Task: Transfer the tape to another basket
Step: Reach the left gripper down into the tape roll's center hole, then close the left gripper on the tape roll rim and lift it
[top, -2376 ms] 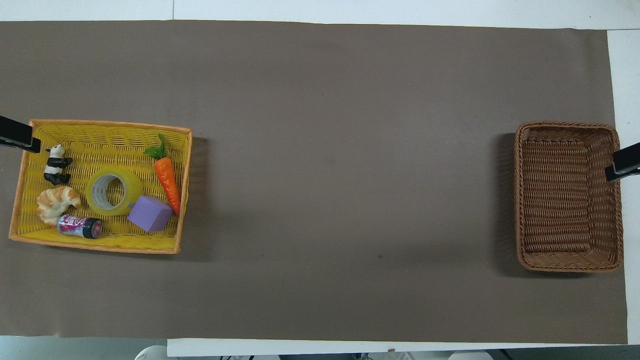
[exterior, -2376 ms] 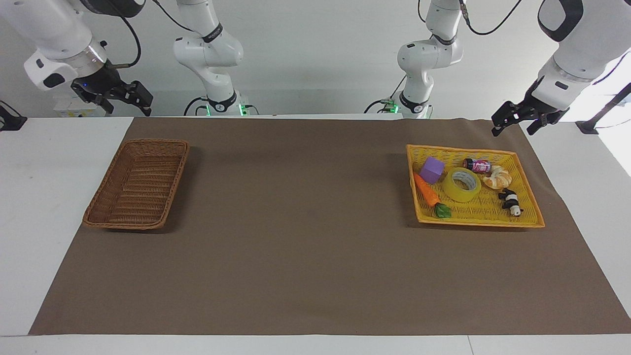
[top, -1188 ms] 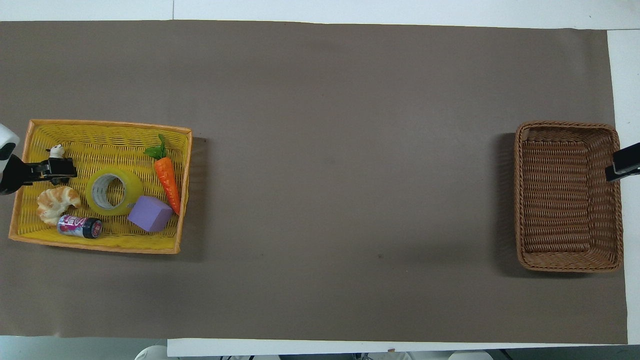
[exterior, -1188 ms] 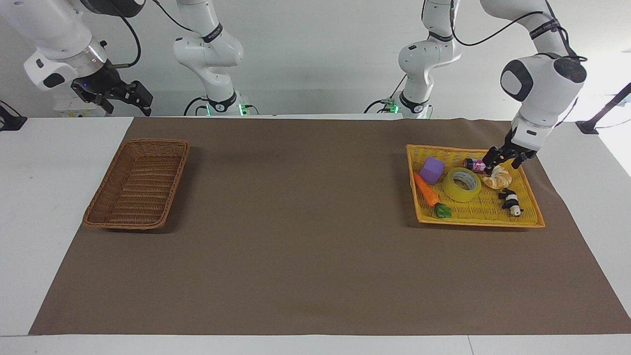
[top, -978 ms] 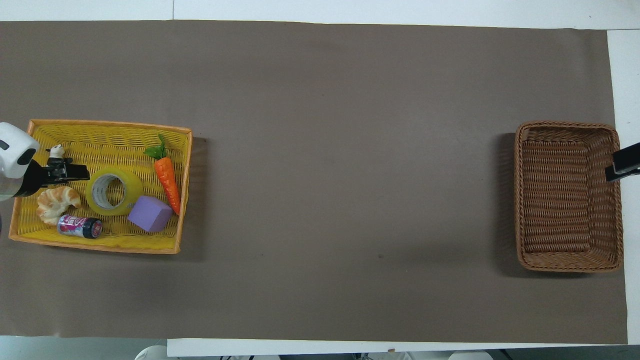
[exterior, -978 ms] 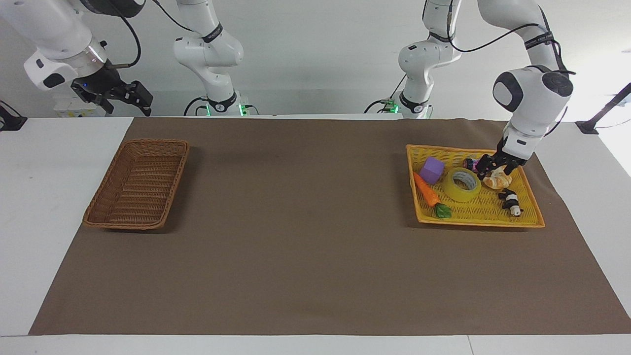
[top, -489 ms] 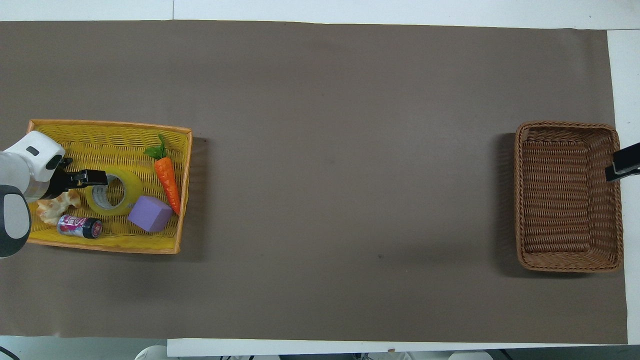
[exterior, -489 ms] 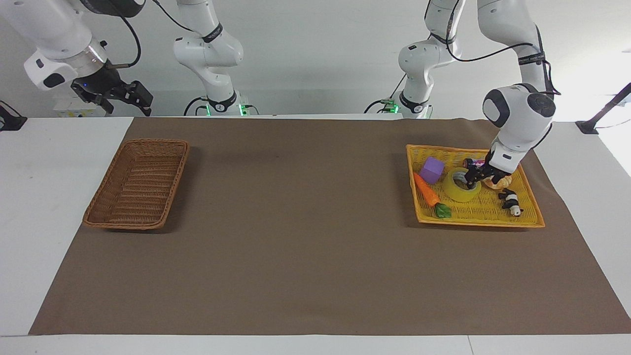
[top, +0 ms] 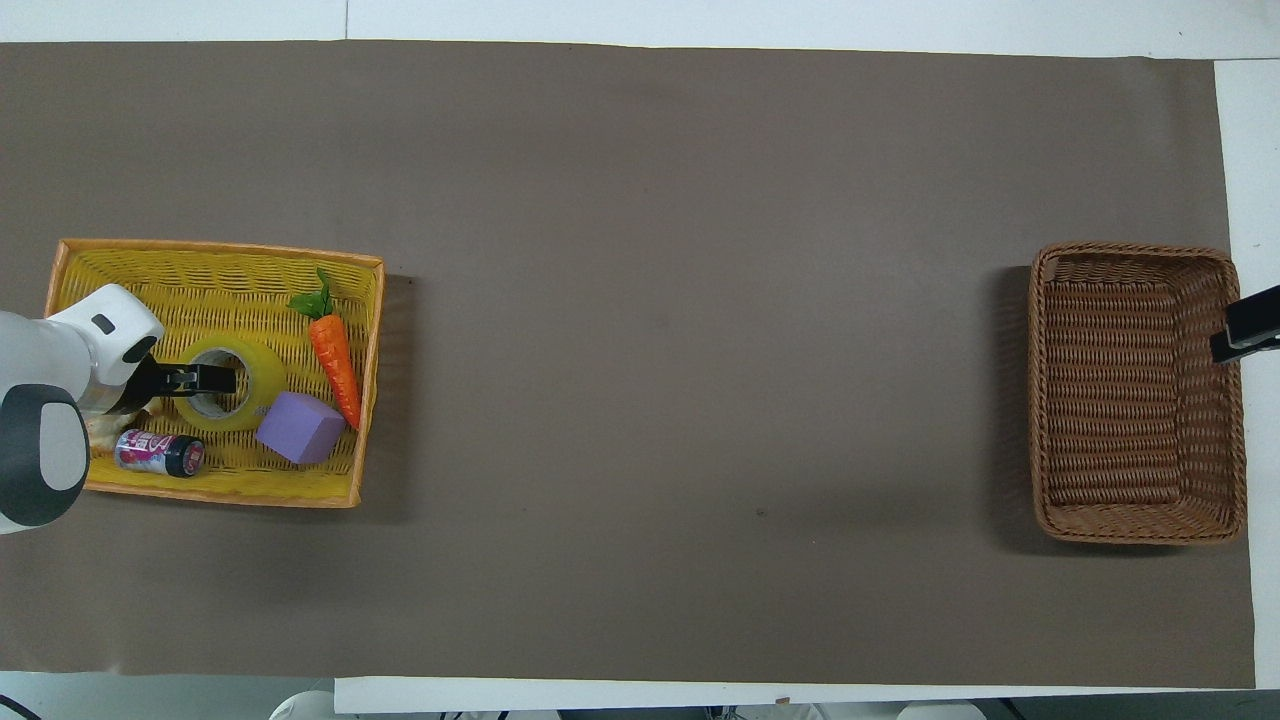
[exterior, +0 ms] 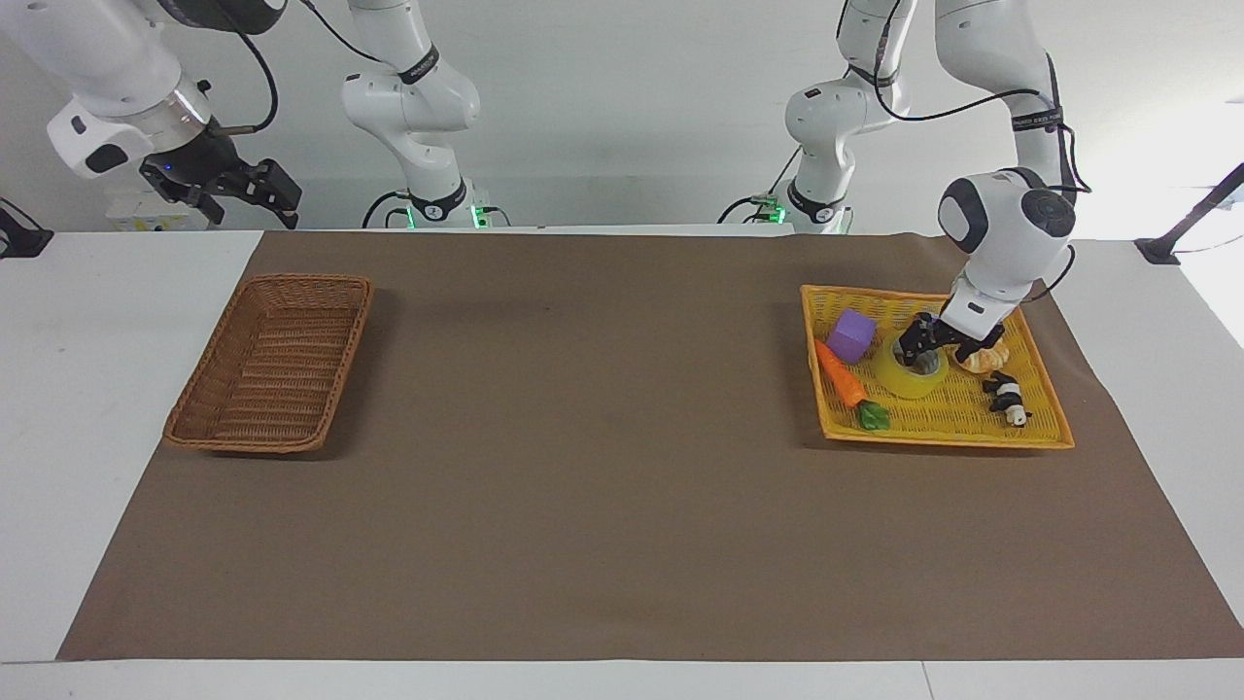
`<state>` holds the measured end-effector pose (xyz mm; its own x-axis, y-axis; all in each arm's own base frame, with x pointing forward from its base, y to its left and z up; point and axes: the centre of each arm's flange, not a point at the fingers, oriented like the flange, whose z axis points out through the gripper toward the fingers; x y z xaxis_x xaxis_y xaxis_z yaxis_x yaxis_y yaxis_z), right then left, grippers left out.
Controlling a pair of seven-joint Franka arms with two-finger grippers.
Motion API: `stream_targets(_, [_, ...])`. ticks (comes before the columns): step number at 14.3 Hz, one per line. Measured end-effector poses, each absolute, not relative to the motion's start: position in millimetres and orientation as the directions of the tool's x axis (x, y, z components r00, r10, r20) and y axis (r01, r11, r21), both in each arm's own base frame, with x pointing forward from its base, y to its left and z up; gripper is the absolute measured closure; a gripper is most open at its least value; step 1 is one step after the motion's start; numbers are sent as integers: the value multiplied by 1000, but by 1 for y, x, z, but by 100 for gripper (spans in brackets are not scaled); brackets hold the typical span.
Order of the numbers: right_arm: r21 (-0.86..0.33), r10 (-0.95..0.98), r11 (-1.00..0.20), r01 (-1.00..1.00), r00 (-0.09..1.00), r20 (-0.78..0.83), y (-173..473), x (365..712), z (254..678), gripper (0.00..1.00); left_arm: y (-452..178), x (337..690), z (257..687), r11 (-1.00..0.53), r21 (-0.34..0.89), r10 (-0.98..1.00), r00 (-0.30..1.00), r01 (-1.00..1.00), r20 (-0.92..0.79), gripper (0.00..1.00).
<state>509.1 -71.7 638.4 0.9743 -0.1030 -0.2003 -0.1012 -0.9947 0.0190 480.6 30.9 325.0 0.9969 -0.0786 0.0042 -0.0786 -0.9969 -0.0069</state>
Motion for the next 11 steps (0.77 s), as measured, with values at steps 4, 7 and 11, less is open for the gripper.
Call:
stream_targets(4, [19, -103, -995, -101, 974, -200, -72, 509, 638, 0, 31, 477, 321, -991, -5, -131, 991, -131, -6, 4])
stream_targets(7, [19, -103, -995, -101, 974, -200, -72, 509, 638, 0, 31, 476, 320, -989, -4, -150, 989, -151, -9, 24])
stream_targets(11, [19, -103, -995, -101, 974, -200, -72, 509, 638, 0, 33, 476, 319, -989, -4, -150, 989, -150, -10, 60])
